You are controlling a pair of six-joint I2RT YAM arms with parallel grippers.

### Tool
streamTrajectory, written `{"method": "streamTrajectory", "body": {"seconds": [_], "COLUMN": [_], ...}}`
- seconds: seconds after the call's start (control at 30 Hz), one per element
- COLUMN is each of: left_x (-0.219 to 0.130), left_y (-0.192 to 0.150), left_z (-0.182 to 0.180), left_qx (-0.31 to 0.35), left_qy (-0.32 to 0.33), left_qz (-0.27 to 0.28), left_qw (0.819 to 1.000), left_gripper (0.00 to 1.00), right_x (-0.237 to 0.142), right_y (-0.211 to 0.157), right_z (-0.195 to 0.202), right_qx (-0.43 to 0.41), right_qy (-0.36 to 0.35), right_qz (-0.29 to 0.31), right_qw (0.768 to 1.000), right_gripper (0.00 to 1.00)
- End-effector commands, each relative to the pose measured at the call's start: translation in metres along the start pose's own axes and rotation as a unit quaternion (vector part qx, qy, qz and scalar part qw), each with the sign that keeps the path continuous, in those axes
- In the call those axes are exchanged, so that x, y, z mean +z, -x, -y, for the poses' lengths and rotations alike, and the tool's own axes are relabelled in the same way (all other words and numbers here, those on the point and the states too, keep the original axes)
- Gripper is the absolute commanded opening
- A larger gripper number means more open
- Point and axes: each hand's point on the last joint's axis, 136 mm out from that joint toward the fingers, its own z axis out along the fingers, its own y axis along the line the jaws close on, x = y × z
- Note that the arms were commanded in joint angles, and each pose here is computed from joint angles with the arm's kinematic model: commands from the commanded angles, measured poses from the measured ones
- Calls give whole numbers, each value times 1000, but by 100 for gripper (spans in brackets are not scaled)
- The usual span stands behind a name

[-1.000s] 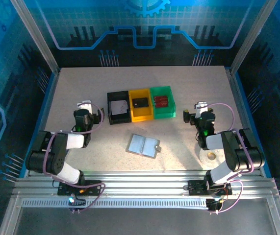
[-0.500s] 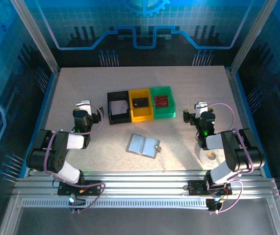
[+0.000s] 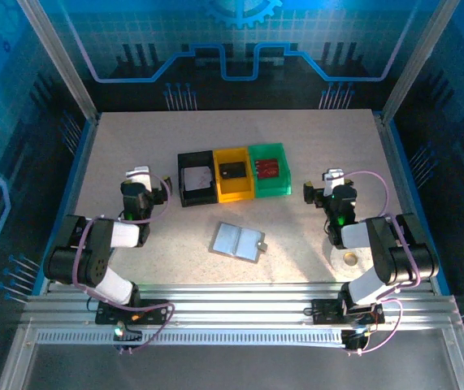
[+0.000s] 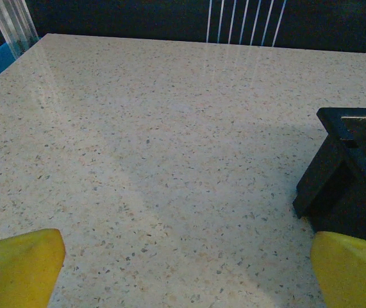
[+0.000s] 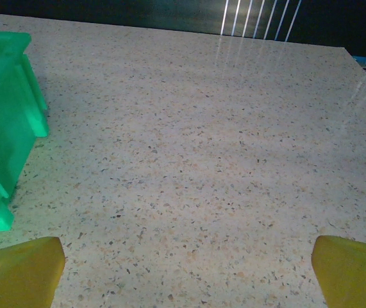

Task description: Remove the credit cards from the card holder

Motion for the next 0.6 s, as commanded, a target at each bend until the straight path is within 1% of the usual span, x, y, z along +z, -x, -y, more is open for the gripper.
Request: {"method": "streamTrajectory", "body": {"seconds": [0.0,0.57], "left_x": [0,0], "left_y": [0,0], "left_z": [-1,2], "left_qx": [-3,-1], "left_qy": [-3,-9], "left_qz": [6,5], "left_qw": [1000,1000], "left_gripper": [99,99], "right_x": [2,2], "right_y": [15,15], "right_z": [5,4], "right_qx": [11,10], "right_qy": [-4,-3], "right_qz": [20,20], "right_qw": [1000,1000], "right_gripper": [100,100]}}
